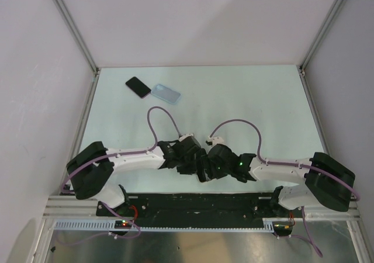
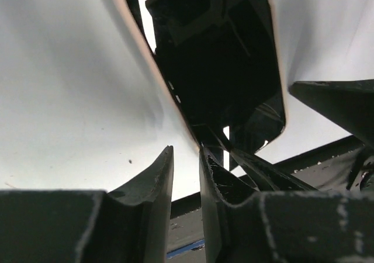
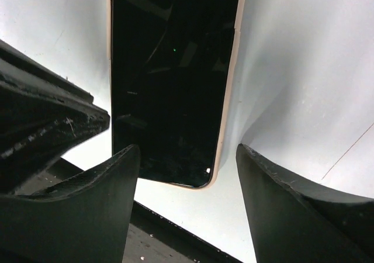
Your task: Put the phone into the phone case
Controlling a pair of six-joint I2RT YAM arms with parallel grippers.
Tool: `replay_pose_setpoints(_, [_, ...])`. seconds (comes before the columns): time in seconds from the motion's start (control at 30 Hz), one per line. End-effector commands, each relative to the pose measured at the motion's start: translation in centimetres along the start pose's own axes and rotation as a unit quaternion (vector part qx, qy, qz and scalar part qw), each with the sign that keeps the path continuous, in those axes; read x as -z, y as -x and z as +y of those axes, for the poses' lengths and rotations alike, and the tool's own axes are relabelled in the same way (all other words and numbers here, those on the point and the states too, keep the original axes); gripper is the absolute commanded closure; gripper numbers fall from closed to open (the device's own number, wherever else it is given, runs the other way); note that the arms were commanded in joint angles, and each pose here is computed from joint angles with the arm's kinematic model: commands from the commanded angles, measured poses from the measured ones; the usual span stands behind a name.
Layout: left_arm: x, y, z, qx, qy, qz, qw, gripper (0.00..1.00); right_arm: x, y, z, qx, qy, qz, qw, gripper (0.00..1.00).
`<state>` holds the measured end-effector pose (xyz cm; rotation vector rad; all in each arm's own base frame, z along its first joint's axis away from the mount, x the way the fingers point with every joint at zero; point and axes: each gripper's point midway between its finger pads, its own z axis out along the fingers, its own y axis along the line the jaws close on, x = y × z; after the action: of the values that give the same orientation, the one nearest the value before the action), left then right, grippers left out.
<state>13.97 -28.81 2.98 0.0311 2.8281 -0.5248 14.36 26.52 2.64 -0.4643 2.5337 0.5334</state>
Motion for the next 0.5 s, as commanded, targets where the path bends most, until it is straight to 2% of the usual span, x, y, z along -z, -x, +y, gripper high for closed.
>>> replay_pose_setpoints(0.0, [0.0,-0.4,-1.9,0.013,-0.032,0.002,0.999,0.72,-0.4,-1.0,-0.2,-0.010,-0.006,0.010,1.000,0.31])
replay_pose_setpoints(0.2, [-0.3,-1.8,-1.8,0.014,-0.033,0.023,0.999,0.74,-0.4,-1.9,-0.2,-0.017,0.000,0.023,1.000,0.39])
replay_pose_setpoints(0.47, [-1.1,-4.0,-1.0,0.007,-0.017,0.054,0.998,0.77,-0.6,-3.0,0.0,-0.025,0.009,0.038,0.999,0.43])
